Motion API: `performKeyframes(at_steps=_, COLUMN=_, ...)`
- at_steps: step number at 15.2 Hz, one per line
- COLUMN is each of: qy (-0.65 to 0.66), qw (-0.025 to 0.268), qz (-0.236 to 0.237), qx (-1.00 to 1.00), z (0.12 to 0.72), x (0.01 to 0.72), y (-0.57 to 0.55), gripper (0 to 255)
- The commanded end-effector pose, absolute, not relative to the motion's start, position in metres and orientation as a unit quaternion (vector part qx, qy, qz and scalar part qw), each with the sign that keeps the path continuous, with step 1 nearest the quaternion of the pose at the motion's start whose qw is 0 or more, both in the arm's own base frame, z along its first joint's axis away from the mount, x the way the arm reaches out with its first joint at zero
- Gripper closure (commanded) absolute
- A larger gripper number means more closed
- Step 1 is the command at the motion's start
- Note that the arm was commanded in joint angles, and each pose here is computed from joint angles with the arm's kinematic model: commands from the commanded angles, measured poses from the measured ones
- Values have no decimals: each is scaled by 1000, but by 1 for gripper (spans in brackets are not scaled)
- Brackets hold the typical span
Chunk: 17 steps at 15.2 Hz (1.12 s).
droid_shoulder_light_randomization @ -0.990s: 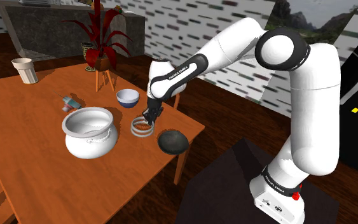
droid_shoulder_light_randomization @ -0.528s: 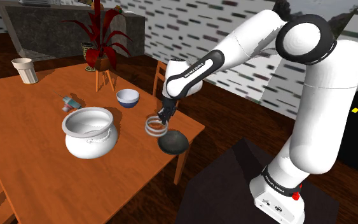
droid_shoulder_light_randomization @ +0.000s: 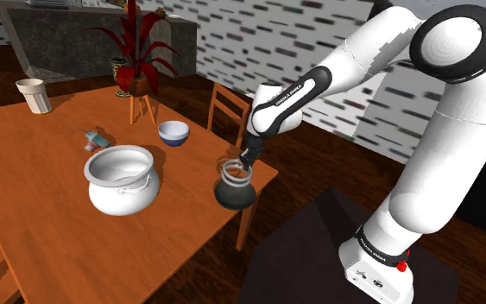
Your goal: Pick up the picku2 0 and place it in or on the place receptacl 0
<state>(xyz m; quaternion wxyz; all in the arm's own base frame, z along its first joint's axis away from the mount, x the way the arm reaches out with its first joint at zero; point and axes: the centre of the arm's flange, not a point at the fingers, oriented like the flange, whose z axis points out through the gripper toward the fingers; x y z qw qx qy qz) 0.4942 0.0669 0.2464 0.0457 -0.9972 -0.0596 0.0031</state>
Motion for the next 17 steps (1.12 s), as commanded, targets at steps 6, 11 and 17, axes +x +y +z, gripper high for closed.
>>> performKeyframes(at_steps=6, qy=-60, qw=46, qz=3, qx=-997, z=211, x=490, y=64, gripper=255)
performKeyframes(at_steps=11, qy=-60, qw=46, qz=3, qx=-997, z=185, x=490, y=64, gripper=255)
performKeyframes(at_steps=17, qy=-60, qw=46, qz=3, qx=-997, z=167, x=490, y=64, gripper=255)
